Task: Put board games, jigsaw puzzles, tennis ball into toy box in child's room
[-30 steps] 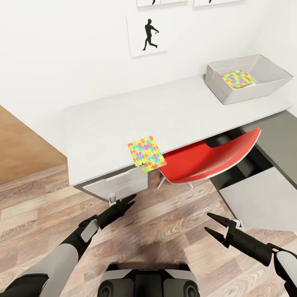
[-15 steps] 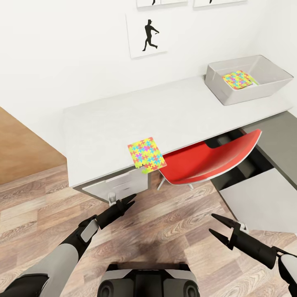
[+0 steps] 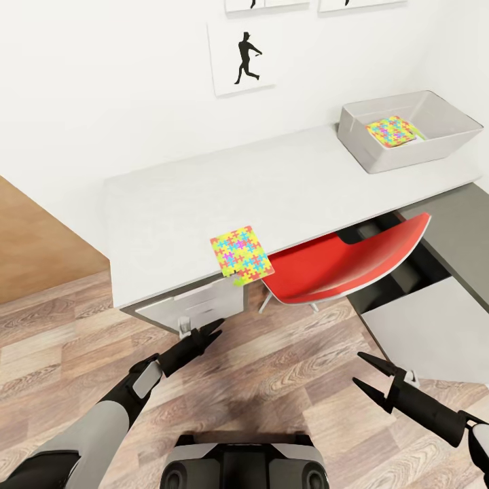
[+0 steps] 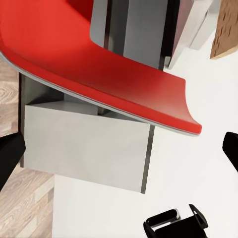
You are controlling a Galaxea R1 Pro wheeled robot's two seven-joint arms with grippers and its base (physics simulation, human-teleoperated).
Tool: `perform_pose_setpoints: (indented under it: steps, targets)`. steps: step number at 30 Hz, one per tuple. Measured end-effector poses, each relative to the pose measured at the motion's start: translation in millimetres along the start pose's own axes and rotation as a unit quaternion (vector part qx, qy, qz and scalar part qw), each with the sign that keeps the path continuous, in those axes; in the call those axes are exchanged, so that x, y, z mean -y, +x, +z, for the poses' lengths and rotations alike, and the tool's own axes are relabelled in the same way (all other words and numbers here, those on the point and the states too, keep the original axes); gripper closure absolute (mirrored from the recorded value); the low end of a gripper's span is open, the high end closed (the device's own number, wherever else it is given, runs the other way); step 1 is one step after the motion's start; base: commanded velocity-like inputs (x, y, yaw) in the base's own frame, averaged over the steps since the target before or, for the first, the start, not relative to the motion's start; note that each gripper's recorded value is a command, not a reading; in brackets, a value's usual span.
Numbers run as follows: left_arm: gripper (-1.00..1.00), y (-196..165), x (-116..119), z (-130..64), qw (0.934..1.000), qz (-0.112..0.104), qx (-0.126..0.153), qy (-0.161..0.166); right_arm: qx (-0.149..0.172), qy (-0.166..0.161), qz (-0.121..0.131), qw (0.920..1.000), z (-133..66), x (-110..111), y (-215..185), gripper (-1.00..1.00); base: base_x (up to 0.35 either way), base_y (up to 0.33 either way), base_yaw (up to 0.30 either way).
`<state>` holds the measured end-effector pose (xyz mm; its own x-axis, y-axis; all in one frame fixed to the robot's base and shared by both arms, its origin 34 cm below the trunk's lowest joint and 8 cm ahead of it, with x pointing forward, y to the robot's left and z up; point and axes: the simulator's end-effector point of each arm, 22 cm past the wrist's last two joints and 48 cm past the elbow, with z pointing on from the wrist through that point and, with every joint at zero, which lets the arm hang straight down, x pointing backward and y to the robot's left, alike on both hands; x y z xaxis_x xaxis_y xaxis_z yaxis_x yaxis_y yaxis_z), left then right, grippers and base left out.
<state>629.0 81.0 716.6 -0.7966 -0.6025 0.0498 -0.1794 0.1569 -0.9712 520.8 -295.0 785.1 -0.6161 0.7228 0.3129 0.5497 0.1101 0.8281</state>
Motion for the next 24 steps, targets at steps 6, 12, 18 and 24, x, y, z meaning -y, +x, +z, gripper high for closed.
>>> perform_pose_setpoints:
  steps: [6, 12, 18, 24]
  targets:
    - [-1.00, -4, 3, 2.9, 1.0000, 0.002, 0.000, 0.002, 0.002, 0.002, 0.000, 1.0000, -1.5, 1, -2, -1.00, 0.000, 0.000, 0.000]
    - [-1.00, -8, 6, 6.1, 1.0000, 0.005, 0.000, 0.002, 0.003, 0.004, 0.000, 1.0000, -3.4, 2, -3, -1.00, 0.000, 0.000, 0.000]
    - [-1.00, -12, 4, 8.7, 0.9999, 0.006, 0.000, -0.008, 0.003, 0.006, 0.001, 1.0000, -4.8, 4, -5, -1.00, 0.000, 0.000, 0.000]
    - [-1.00, -15, 4, 15.6, 0.9998, 0.010, 0.000, -0.017, 0.004, 0.008, 0.002, 1.0000, -5.8, 5, -6, -1.00, 0.000, 0.000, 0.000]
